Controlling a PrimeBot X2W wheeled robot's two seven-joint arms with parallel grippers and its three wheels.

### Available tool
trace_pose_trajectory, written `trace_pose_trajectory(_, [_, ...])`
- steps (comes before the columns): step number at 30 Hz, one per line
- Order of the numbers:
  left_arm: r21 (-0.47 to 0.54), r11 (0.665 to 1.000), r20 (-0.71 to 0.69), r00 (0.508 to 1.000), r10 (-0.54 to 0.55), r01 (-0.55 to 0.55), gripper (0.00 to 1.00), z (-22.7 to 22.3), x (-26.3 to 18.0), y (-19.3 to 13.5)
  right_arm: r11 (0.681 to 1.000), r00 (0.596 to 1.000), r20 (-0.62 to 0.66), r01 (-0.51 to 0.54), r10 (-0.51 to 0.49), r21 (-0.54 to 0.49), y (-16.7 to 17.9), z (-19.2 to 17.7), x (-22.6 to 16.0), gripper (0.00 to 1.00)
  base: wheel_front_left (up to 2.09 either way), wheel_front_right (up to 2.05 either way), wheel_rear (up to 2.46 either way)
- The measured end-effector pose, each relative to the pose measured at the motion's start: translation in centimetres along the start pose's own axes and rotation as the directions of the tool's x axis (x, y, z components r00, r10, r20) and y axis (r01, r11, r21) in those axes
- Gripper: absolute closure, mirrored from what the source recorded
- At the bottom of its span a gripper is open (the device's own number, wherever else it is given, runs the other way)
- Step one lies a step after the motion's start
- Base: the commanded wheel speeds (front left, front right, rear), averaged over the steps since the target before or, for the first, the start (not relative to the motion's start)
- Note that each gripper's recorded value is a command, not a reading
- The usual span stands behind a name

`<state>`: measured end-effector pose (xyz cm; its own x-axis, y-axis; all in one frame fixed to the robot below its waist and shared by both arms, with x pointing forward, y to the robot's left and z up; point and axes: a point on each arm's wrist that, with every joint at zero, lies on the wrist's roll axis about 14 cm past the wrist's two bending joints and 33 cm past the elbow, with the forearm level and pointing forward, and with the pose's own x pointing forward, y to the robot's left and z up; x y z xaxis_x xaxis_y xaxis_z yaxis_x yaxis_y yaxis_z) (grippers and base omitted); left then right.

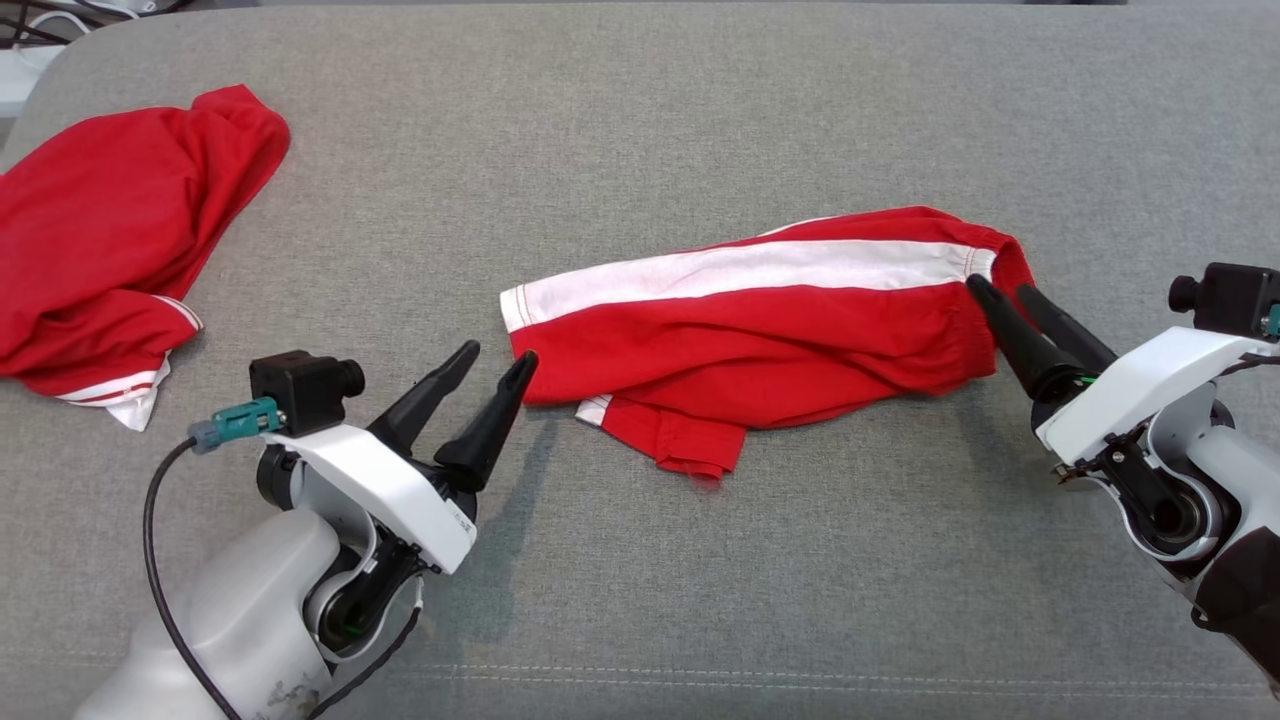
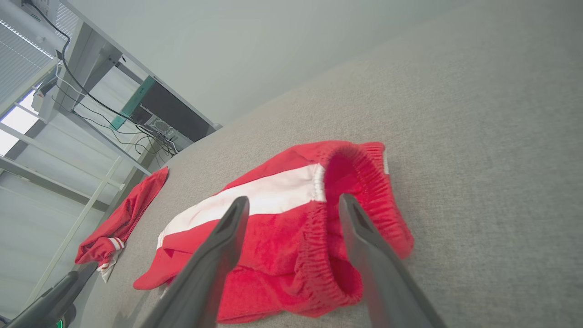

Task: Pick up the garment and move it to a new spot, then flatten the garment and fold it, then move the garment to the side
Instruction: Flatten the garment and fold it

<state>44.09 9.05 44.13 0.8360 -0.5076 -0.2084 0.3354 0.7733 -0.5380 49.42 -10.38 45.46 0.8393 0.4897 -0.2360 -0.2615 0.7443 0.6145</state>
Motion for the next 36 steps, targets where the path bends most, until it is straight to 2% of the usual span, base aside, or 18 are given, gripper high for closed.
trace_pose_trajectory(23, [-0.023,0.999,0.025,0.999,0.03,-0.029,0.0,0.0,-1.2,0.4,0.999,1.0,0.004,0.024,-0.024,0.025,-0.2,-0.5,2.9,0.0,0.0,0.0,0.0])
trace_pose_trajectory(24, [-0.024,0.999,0.024,0.999,0.032,-0.031,0.0,0.0,-1.2,0.5,0.999,1.0,0.004,0.022,-0.022,0.024,-0.1,-0.4,3.1,0.08,0.0,0.0,0.0])
trace_pose_trajectory(25, [-0.025,0.999,0.023,0.999,0.035,-0.034,0.0,0.0,-1.2,0.6,1.0,1.0,0.004,0.021,-0.021,0.023,-0.1,-0.4,3.2,0.24,0.0,0.0,0.0])
trace_pose_trajectory(26, [-0.026,0.999,0.023,0.999,0.036,-0.036,0.0,-0.1,-1.3,0.7,1.0,1.0,0.0,0.021,-0.021,0.022,-0.2,-0.4,3.4,0.55,0.0,0.0,0.0])
trace_pose_trajectory(27, [-0.027,0.999,0.022,0.999,0.038,-0.037,0.0,-0.1,-1.3,0.7,1.0,1.0,-0.008,0.023,-0.022,0.021,-0.2,-0.6,3.4,0.65,0.0,0.0,0.0])
trace_pose_trajectory(29, [-0.03,0.999,0.02,0.999,0.041,-0.04,0.0,-0.2,-1.2,0.9,0.999,1.0,-0.016,0.028,-0.027,0.021,-0.4,-0.9,3.5,1.0,0.0,0.0,0.0])
trace_pose_trajectory(36, [-0.039,0.998,0.016,0.999,0.043,-0.042,0.0,-0.4,-0.9,1.1,0.998,0.999,-0.023,0.044,-0.043,0.044,-1.1,-1.1,3.6,1.0,0.0,0.0,0.0])
